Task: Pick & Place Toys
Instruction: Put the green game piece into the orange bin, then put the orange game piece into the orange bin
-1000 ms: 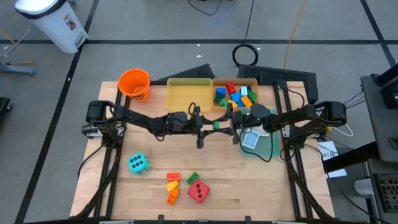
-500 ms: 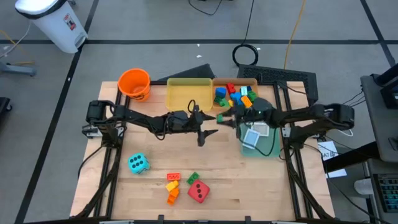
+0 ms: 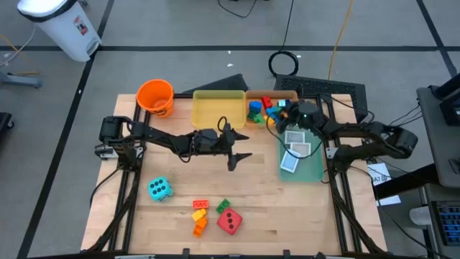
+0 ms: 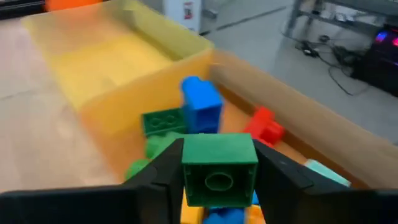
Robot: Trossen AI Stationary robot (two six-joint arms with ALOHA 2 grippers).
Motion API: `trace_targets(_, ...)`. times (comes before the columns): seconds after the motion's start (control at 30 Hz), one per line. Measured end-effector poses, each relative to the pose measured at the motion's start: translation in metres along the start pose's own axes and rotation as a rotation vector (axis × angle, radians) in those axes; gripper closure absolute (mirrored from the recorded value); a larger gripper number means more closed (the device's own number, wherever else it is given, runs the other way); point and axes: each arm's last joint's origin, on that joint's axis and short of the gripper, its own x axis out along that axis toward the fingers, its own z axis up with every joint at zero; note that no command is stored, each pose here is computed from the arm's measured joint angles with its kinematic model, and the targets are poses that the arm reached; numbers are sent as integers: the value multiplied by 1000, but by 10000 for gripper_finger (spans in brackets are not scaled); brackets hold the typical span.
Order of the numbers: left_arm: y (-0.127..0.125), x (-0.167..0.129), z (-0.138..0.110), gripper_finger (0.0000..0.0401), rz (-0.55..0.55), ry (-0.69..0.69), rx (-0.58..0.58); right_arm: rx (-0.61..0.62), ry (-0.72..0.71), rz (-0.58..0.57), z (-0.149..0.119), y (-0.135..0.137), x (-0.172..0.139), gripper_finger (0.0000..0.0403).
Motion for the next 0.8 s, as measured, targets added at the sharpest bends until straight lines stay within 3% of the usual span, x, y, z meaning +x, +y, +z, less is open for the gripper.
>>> trace_targets(0.17,0,0,0,72,0,0,-3,72,2,-41,-5,-10,-1,207)
trace_targets(0.43,0,0,-5,77,4,48,-61,56,-18,52,-3,-7,-3,123)
trace_targets(0.63,-27,-21,4,85,-128,201,-19,45,-19,58,0,-5,-8,104)
trace_targets(0.8,-70,-55,-9,101,-247,506,63,30,-16,57,0,-6,-8,110)
